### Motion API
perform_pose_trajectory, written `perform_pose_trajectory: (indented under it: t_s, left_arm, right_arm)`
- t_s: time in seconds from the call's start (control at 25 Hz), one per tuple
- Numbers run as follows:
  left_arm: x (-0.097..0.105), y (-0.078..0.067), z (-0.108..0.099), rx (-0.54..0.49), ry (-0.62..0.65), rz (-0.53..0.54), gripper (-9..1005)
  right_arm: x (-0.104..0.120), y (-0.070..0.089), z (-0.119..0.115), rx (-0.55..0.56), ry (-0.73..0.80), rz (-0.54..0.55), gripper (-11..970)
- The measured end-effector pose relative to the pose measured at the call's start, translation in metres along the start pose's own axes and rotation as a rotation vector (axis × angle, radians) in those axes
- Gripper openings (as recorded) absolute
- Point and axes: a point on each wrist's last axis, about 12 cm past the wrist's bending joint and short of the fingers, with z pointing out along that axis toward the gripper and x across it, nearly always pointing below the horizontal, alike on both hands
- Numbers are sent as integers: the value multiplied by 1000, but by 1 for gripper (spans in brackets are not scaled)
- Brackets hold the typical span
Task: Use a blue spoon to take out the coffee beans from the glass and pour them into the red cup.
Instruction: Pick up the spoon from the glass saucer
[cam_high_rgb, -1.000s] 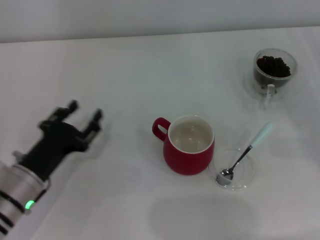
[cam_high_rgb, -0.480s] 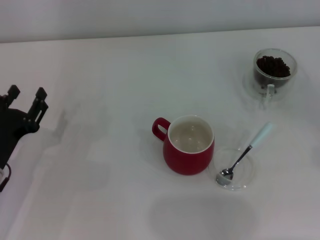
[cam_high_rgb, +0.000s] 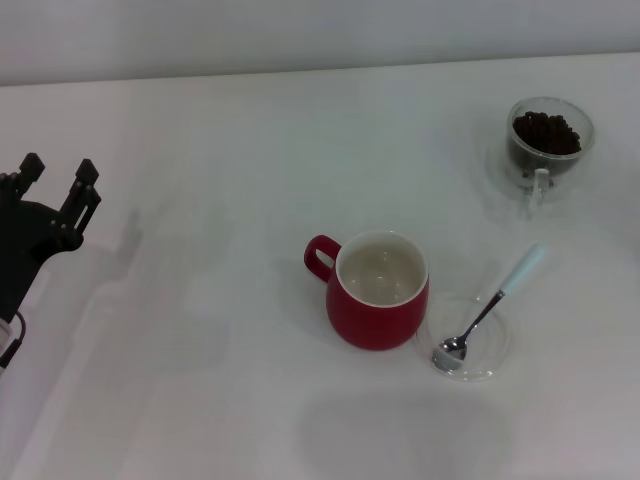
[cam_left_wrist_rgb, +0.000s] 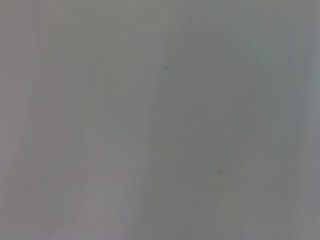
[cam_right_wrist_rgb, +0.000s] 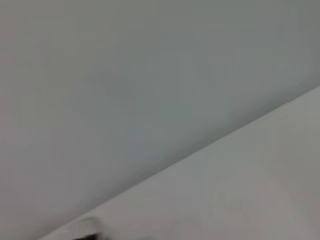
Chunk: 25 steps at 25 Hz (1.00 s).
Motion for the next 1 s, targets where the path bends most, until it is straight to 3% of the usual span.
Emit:
perform_pose_trajectory:
  t_s: [0.52, 1.0]
  left_arm:
    - [0, 6, -1, -13, 7, 13, 646]
    - [-6, 11, 9, -12, 1, 38, 644]
  right_arm:
    - [8, 36, 5, -276, 111, 152, 806]
    - [44, 57, 13, -340, 241, 196, 804]
